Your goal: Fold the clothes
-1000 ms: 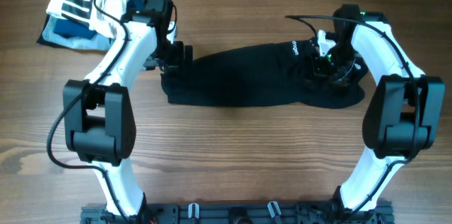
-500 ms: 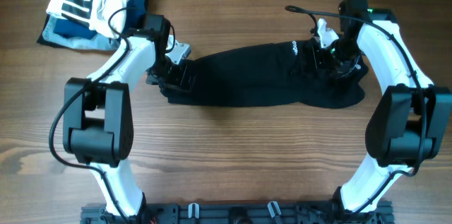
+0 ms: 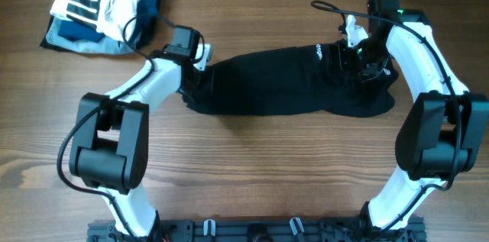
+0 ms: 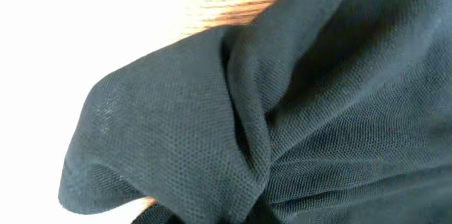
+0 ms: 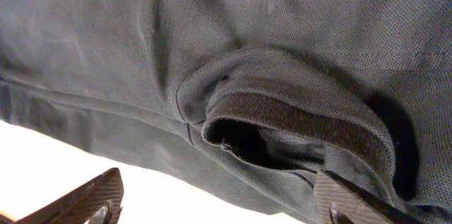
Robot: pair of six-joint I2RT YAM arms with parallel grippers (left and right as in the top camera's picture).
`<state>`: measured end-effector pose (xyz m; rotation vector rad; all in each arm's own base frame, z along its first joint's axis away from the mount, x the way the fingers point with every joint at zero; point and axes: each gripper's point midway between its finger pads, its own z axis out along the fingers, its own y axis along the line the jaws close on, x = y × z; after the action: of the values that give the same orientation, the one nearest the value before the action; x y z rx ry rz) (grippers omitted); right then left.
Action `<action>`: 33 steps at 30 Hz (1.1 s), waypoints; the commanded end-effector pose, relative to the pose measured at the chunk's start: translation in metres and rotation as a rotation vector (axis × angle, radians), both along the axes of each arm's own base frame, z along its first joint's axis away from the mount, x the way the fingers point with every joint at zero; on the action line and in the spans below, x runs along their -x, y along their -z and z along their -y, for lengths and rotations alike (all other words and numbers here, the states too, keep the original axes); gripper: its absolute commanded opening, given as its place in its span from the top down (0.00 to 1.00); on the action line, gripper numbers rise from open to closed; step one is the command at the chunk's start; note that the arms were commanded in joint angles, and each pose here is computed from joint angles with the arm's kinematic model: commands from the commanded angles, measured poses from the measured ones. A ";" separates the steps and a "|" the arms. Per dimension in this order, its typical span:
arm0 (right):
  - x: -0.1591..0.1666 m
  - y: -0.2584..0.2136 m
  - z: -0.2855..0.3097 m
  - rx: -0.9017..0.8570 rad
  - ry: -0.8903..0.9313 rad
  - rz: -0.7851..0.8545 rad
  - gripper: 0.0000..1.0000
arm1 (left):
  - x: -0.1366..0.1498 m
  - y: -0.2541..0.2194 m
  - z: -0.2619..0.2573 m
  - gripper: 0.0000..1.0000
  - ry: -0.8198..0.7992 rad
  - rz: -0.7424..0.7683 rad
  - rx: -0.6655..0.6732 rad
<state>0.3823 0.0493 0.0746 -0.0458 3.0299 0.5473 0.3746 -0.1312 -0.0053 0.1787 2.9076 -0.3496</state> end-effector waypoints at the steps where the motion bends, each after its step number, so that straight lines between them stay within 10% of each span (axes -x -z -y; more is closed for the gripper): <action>1: -0.006 -0.013 -0.004 -0.020 0.020 0.029 0.20 | 0.062 0.059 -0.009 0.96 -0.122 -0.273 -0.023; 6: -0.004 -0.013 -0.004 -0.020 0.020 0.022 0.40 | 0.033 0.016 -0.056 0.96 -0.256 -0.196 0.016; 11: -0.015 -0.012 -0.004 -0.021 0.028 0.067 0.96 | 0.005 -0.061 -0.104 0.96 -0.312 -0.013 0.042; 33: 0.011 0.070 -0.023 -0.040 0.125 -0.046 0.96 | -0.016 -0.159 -0.084 0.96 -0.191 0.150 0.046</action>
<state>0.3740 0.0754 0.0120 0.1158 3.0180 0.6200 0.3891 -0.0235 0.1488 -0.1962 2.7415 -0.3483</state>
